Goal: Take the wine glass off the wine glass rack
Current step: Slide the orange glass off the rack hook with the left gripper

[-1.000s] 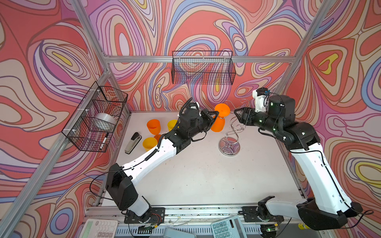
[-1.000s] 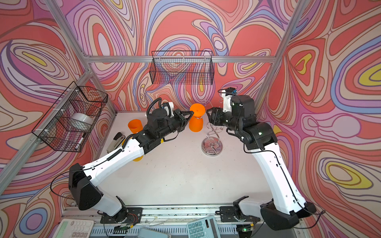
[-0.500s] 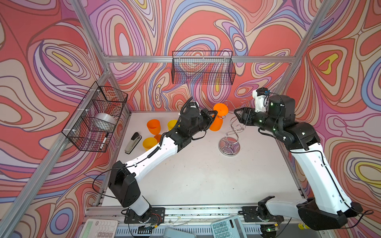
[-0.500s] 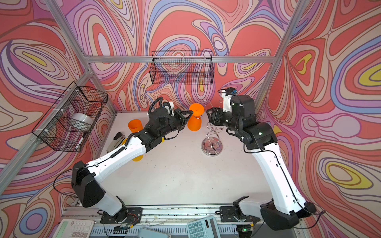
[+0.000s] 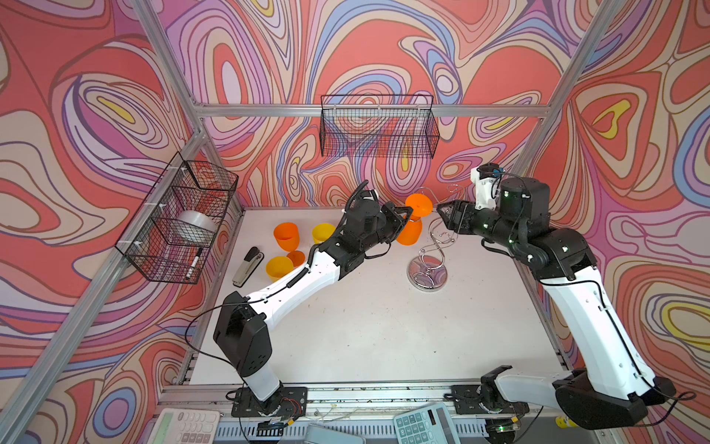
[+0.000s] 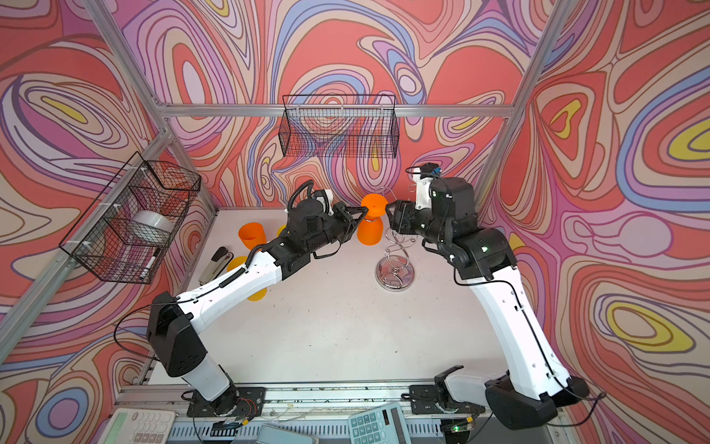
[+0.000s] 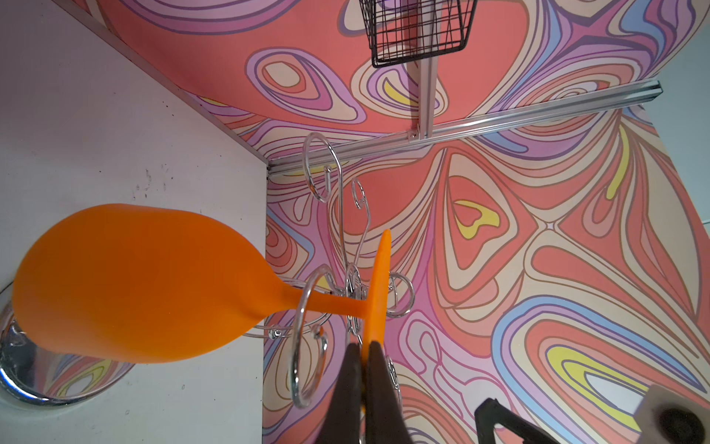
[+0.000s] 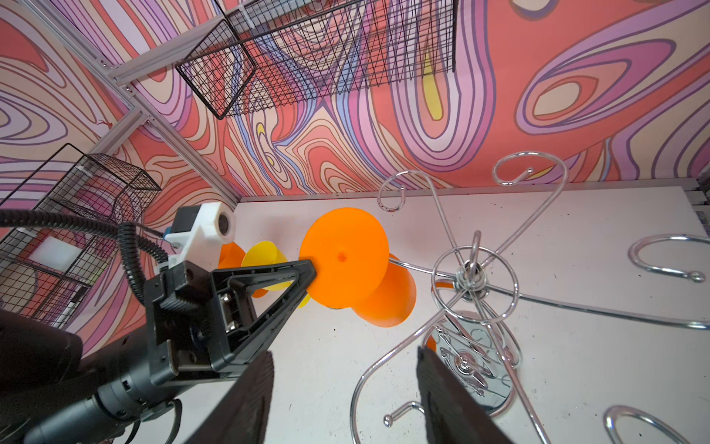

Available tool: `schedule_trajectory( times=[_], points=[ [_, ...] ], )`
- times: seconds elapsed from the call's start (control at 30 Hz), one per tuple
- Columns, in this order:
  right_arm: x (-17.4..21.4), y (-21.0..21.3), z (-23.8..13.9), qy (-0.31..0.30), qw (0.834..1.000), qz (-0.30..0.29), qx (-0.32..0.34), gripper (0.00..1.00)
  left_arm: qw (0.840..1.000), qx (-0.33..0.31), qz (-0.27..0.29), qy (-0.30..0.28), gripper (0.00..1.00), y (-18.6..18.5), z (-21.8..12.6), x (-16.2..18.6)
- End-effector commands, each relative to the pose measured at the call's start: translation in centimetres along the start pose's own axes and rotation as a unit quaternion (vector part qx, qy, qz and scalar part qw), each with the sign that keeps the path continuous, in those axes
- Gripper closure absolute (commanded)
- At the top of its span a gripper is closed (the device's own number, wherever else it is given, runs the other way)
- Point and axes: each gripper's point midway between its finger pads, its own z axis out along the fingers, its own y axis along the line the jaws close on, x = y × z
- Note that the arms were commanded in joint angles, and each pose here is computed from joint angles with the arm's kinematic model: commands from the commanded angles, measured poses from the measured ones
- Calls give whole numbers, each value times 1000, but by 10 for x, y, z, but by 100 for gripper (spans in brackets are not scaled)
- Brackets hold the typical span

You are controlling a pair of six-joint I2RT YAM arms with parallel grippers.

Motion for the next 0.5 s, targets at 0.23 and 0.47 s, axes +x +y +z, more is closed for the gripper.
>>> schedule_trajectory(
  times=[0.23,0.47],
  points=[
    [1,-3,-3,1,1000,-6,9,37,999,45,-12,20,100,-27,-4,15],
    [2,-4,-4,0,1000,-5,11,37,998,50,-21,25,100,-27,-17,21]
  ],
)
